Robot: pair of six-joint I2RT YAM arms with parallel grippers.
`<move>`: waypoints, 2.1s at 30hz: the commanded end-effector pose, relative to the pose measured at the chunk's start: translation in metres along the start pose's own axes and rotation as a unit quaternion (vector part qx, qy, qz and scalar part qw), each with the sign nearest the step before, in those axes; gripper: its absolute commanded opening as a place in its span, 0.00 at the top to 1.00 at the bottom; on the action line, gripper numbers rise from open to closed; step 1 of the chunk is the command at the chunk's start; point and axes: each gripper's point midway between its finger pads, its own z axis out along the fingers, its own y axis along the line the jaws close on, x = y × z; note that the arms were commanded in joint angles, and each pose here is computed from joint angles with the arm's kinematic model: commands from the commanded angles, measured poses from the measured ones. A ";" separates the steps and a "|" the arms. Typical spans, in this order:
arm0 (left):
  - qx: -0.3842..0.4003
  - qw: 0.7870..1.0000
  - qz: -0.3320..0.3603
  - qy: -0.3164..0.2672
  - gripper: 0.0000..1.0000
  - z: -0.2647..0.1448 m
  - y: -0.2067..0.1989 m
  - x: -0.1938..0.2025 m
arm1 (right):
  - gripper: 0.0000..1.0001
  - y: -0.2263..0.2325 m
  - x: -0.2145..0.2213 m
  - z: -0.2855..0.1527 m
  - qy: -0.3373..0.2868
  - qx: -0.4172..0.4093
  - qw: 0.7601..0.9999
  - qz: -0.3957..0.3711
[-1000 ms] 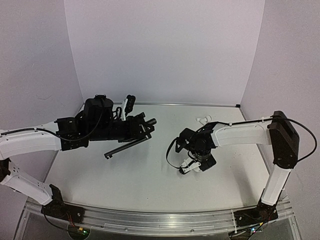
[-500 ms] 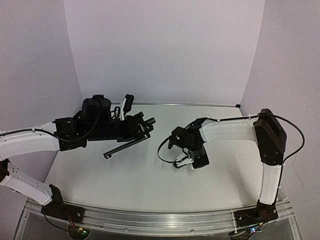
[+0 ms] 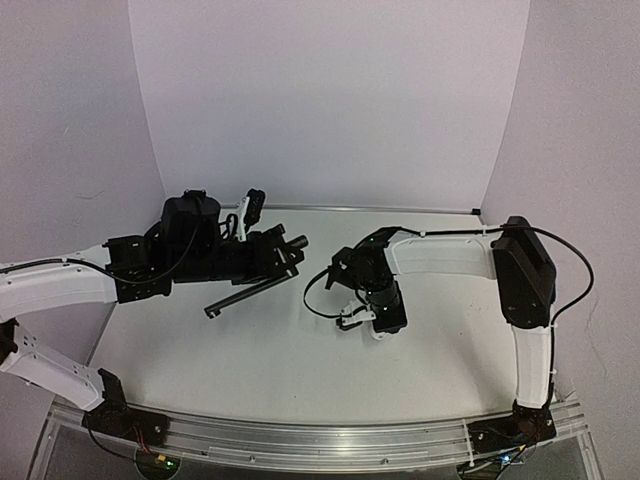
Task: Install the water faucets
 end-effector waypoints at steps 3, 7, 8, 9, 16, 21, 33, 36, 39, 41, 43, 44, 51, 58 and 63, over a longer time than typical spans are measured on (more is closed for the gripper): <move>0.030 0.998 0.012 -0.052 1.00 -0.021 -0.020 -0.026 | 0.67 0.001 -0.012 -0.016 -0.030 -0.022 0.999 0.021; 0.029 0.998 0.012 -0.054 1.00 -0.022 -0.020 -0.027 | 0.61 0.001 -0.018 -0.020 -0.043 -0.030 0.998 0.028; 0.029 0.998 0.012 -0.054 1.00 -0.022 -0.019 -0.026 | 0.61 0.001 -0.019 -0.020 -0.044 -0.033 0.998 0.028; 0.028 0.998 0.012 -0.054 1.00 -0.022 -0.019 -0.026 | 0.60 0.001 -0.020 -0.020 -0.043 -0.033 0.998 0.028; 0.026 0.998 0.012 -0.058 1.00 -0.026 -0.018 -0.027 | 0.50 -0.002 -0.023 -0.023 -0.055 -0.028 0.998 0.035; 0.027 0.998 0.011 -0.058 1.00 -0.027 -0.018 -0.026 | 0.31 0.002 -0.032 -0.048 -0.114 -0.045 0.992 0.035; 0.044 0.996 0.027 -0.070 1.00 -0.039 -0.029 -0.034 | 0.15 -0.004 -0.041 -0.118 -0.345 0.042 0.936 -0.064; 0.044 0.996 0.029 -0.069 1.00 -0.038 -0.030 -0.035 | 0.15 -0.005 -0.041 -0.105 -0.348 0.019 0.935 -0.067; 0.048 0.996 0.031 -0.068 1.00 -0.036 -0.032 -0.035 | 0.15 -0.008 -0.044 -0.091 -0.345 0.005 0.935 -0.077; 0.049 0.996 0.032 -0.066 1.00 -0.036 -0.033 -0.035 | 0.16 -0.010 -0.046 -0.078 -0.344 -0.012 0.936 -0.080; 0.051 0.996 0.034 -0.063 1.00 -0.036 -0.035 -0.036 | 0.16 -0.009 -0.049 -0.068 -0.343 -0.024 0.935 -0.086; 0.051 0.996 0.034 -0.062 1.00 -0.036 -0.036 -0.036 | 0.17 -0.008 -0.050 -0.062 -0.340 -0.027 0.936 -0.088; 0.047 0.996 0.031 -0.064 1.00 -0.038 -0.035 -0.036 | 0.20 0.001 -0.056 -0.024 -0.318 -0.043 0.942 -0.095; 0.045 0.997 0.030 -0.063 1.00 -0.035 -0.034 -0.036 | 0.28 0.005 -0.060 -0.007 -0.316 -0.046 0.943 -0.089; 0.045 0.997 0.029 -0.063 1.00 -0.036 -0.034 -0.036 | 0.36 0.005 -0.065 0.001 -0.319 -0.051 0.943 -0.082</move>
